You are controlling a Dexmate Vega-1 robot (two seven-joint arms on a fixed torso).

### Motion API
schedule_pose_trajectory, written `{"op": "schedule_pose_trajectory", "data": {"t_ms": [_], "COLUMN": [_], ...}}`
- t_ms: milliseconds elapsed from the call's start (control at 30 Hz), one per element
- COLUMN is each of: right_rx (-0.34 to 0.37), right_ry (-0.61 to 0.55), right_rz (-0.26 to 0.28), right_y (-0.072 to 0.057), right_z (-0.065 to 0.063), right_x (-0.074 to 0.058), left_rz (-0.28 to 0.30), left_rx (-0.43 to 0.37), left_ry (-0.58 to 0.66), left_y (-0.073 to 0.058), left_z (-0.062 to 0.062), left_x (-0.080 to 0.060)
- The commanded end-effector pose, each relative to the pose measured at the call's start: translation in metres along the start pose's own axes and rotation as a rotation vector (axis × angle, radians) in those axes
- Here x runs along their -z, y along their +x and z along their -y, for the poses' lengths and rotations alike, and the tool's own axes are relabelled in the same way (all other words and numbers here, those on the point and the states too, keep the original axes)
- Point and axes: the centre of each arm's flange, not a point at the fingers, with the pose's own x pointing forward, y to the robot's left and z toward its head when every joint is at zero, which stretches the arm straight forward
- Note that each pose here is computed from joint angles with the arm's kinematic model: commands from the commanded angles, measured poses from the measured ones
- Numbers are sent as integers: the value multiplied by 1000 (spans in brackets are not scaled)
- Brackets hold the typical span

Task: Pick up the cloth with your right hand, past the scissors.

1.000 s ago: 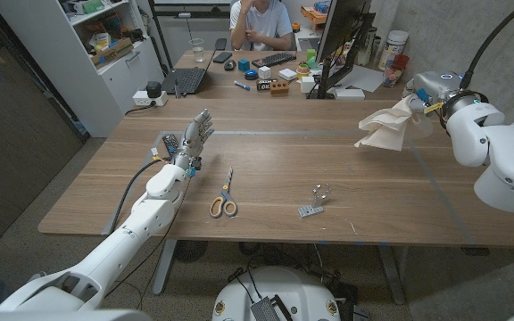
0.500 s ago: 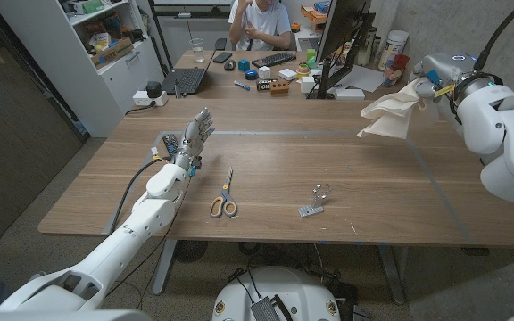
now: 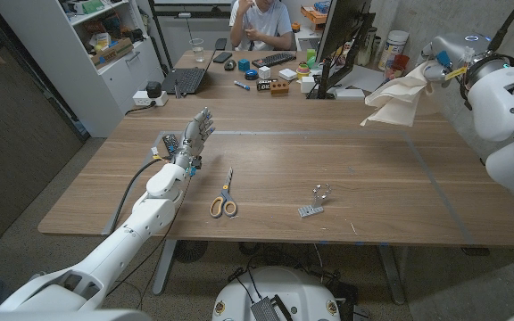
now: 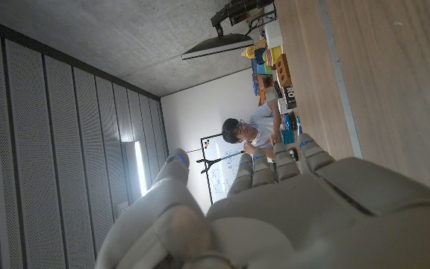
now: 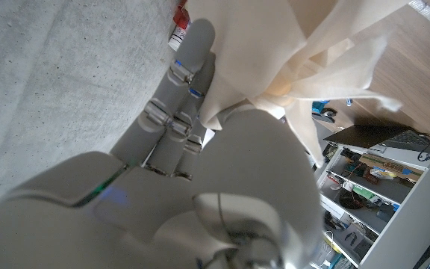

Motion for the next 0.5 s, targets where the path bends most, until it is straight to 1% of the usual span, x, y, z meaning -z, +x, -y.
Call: {"op": "schedule_pose_trajectory", "data": {"t_ms": [33, 500], "right_rx": [8, 1], "right_ry": [-7, -17], "right_rz": [-6, 1], "right_y": [0, 7], "right_z": [4, 1], "right_x": [0, -4], "left_rz": [-1, -8], "left_rx": [5, 2], "left_ry": [6, 3], "left_y": [1, 4], "left_z": [1, -1], "left_x": [-1, 1]}}
